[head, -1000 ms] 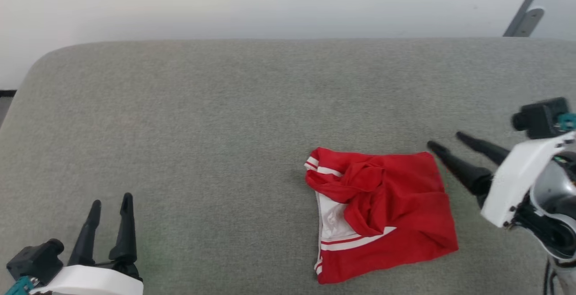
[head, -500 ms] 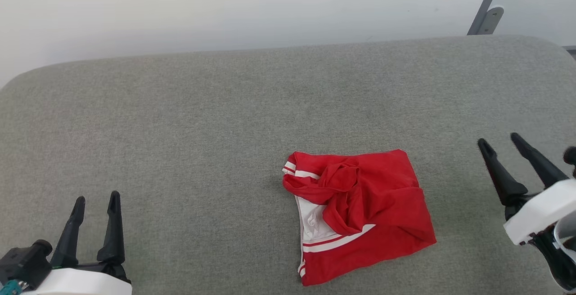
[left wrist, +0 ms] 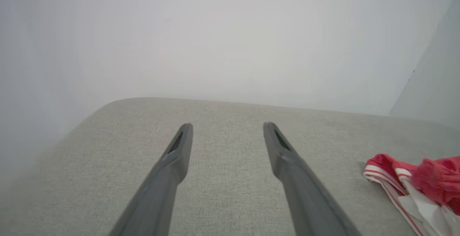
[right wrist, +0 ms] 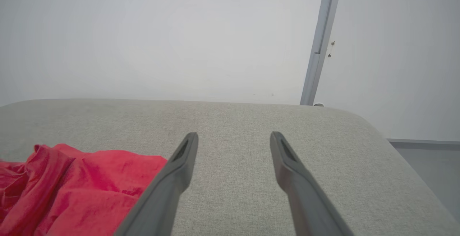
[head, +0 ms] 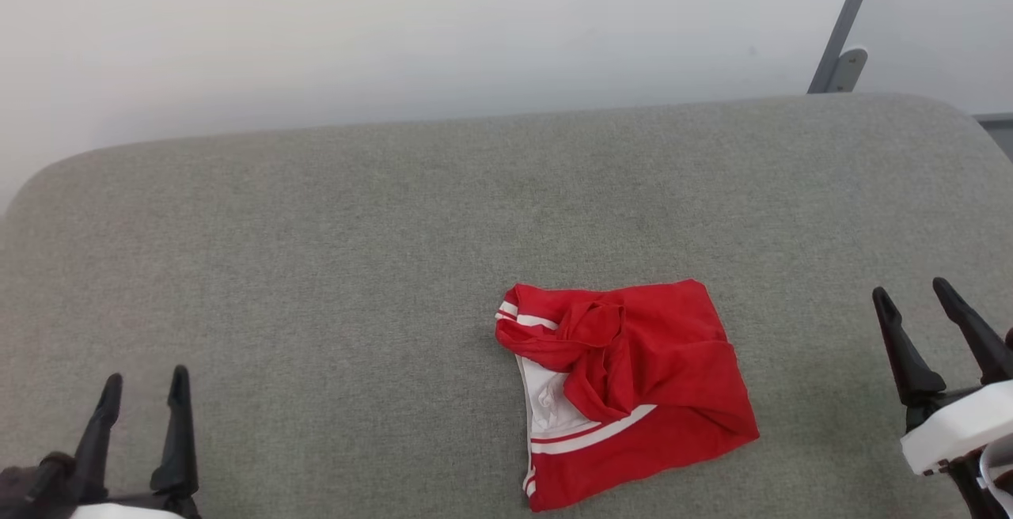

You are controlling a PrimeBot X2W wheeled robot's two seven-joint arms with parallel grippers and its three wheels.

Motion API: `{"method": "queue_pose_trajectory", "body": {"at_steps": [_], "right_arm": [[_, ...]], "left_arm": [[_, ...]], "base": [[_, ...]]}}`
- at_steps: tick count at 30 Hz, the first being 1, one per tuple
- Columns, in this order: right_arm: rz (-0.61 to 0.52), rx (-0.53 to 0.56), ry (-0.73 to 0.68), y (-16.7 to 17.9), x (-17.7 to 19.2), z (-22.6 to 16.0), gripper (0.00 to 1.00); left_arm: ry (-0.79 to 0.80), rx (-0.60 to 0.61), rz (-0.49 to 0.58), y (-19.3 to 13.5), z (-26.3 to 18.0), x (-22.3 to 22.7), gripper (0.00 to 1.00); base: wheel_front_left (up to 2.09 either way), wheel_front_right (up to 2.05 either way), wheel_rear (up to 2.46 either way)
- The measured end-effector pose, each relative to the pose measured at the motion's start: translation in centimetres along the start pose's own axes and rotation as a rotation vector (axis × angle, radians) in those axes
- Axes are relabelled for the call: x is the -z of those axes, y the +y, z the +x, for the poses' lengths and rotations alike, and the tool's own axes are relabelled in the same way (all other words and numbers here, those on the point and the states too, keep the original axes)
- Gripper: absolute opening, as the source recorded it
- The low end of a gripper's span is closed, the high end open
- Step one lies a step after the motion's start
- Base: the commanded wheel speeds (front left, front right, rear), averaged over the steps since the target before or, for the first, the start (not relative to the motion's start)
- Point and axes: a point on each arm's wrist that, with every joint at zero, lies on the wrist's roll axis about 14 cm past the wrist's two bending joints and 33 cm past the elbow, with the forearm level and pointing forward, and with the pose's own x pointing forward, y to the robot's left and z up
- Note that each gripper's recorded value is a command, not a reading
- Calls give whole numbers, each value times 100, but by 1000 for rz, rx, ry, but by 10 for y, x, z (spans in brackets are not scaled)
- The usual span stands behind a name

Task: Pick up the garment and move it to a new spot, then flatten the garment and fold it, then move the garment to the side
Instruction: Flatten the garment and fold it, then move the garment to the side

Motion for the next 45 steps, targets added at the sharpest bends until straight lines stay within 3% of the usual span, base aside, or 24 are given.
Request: {"method": "queue_pose_trajectory", "body": {"at_steps": [14,36,45], "right_arm": [[12,16,-8,6,12,-12,100],[37,2,12,19,24,-14,100],[66,-75,91,38,37,-4,100]], "left_arm": [[15,-33,54,13,-20,1,100],[42,-30,26,11,-22,10,100],[41,-34,12,10,-22,11,100]], "base": [[0,0,0],[0,0,0],[0,0,0]]}}
